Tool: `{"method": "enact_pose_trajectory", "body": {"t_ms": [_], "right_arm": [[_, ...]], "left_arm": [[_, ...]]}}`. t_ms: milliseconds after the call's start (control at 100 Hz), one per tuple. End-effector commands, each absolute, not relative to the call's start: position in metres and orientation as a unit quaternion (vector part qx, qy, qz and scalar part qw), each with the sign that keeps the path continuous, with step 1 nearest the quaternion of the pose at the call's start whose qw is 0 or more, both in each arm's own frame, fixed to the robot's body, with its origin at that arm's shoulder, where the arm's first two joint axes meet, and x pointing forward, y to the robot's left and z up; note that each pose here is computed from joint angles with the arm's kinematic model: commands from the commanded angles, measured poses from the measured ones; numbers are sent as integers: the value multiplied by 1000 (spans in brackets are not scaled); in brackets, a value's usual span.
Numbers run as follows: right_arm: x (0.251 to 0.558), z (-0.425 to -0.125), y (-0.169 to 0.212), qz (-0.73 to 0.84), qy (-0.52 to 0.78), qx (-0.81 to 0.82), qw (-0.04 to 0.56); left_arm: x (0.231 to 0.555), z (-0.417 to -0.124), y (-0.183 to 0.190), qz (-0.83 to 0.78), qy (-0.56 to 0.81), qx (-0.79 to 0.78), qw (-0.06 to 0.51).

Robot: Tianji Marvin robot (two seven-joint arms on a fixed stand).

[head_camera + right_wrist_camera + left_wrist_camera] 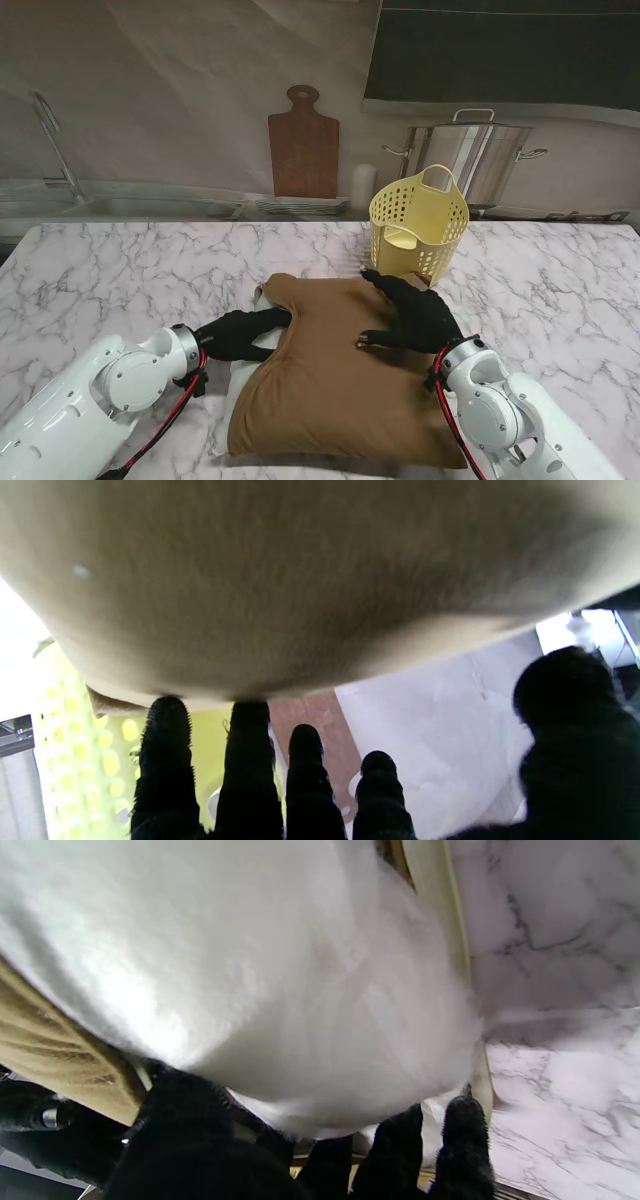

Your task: Remove the pillowcase from the pillow and put it in the laundry basket

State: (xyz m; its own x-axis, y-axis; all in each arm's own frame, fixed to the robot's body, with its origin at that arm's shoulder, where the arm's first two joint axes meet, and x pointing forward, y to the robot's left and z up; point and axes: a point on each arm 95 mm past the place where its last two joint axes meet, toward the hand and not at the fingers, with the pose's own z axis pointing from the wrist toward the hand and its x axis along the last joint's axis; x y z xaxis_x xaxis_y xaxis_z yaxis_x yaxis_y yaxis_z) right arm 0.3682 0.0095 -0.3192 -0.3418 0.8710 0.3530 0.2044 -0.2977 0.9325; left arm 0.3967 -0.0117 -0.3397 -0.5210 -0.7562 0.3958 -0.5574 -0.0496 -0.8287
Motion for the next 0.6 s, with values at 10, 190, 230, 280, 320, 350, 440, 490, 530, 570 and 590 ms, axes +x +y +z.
{"method": "enact_pose_trajectory", "body": {"t_ms": [10,190,230,280,320,350,440,490,530,570,590], "right_arm": [[364,-323,17,617,545,506,259],[367,-327,26,587,598,478,263],[368,-328,26,585,602,475,265],[369,-331,26,585,602,476,264],[370,-332,25,586,599,479,264],[370,-334,24,586,596,480,265],[369,-335,17,588,590,483,271],[367,-335,11,586,589,484,276],[365,-335,6,582,590,483,281],[363,-335,1,579,591,482,288],[361,-335,-1,578,591,481,291]], "left_arm": [[387,-358,-16,-523,698,-483,73],[386,-359,-20,-522,702,-481,63],[386,-360,-21,-520,703,-482,60],[387,-361,-21,-516,705,-484,57],[387,-362,-22,-514,705,-485,54],[387,-363,-22,-512,706,-486,52],[387,-365,-23,-502,715,-485,48],[387,-365,-23,-492,723,-483,45],[388,-366,-22,-485,729,-482,43],[387,-367,-22,-478,733,-482,40],[387,-367,-22,-475,736,-482,38]]}}
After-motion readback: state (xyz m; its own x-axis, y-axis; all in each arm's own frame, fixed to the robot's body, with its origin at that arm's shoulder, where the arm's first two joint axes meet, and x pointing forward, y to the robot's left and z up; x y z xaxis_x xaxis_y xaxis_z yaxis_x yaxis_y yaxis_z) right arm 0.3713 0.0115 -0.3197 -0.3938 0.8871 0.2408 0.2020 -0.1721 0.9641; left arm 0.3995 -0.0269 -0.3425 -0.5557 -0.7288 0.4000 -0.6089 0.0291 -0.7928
